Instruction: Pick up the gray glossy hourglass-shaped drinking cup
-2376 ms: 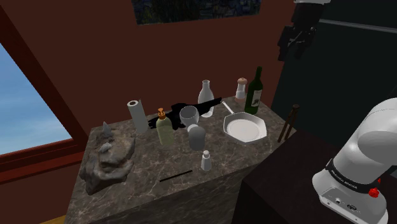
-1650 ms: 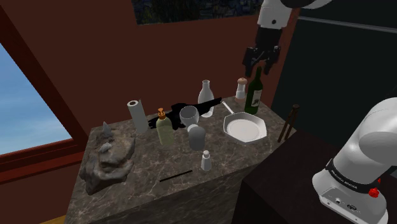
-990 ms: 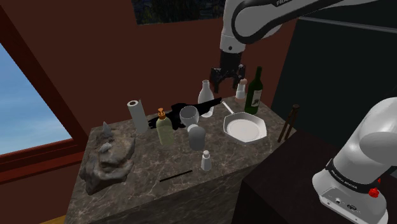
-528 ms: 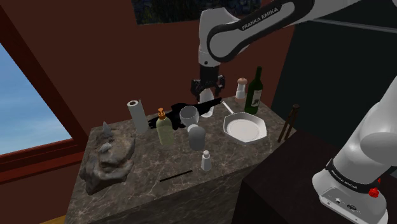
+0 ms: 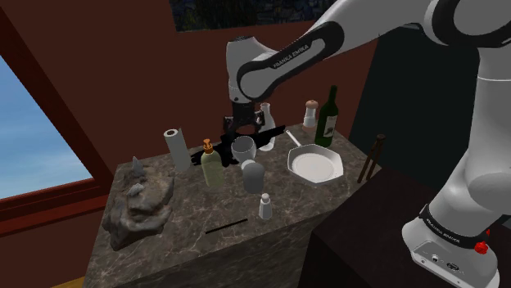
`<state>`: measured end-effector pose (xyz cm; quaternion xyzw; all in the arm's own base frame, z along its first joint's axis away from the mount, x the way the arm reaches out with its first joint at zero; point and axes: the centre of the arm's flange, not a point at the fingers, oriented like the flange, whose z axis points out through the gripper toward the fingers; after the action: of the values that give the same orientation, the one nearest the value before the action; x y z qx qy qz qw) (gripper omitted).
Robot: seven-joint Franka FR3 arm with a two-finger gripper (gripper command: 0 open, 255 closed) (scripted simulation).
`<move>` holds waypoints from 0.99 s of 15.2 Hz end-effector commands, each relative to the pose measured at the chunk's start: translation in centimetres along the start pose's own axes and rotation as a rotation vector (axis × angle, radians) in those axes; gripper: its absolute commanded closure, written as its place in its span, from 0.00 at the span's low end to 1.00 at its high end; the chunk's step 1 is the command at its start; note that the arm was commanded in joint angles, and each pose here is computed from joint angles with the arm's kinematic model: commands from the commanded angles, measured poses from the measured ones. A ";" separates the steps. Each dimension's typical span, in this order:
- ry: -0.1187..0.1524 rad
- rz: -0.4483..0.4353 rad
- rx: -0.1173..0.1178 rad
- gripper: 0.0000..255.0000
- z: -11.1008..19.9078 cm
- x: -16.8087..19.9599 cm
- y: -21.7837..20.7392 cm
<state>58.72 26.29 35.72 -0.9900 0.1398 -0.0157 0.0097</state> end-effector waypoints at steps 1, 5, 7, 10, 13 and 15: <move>0.004 0.011 -0.008 0.00 1.7 1.4 -1.9; 0.008 0.026 -0.021 0.00 4.4 3.6 -4.6; 0.008 0.026 -0.021 0.00 5.4 3.5 -4.6; 0.008 0.026 -0.021 0.00 7.0 3.5 -4.5; 0.008 0.026 -0.021 0.00 8.4 3.4 -4.5; 0.008 0.026 -0.021 1.00 8.3 3.5 -4.5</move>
<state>63.57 29.72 27.66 -0.9881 0.1530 -0.0181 -0.0010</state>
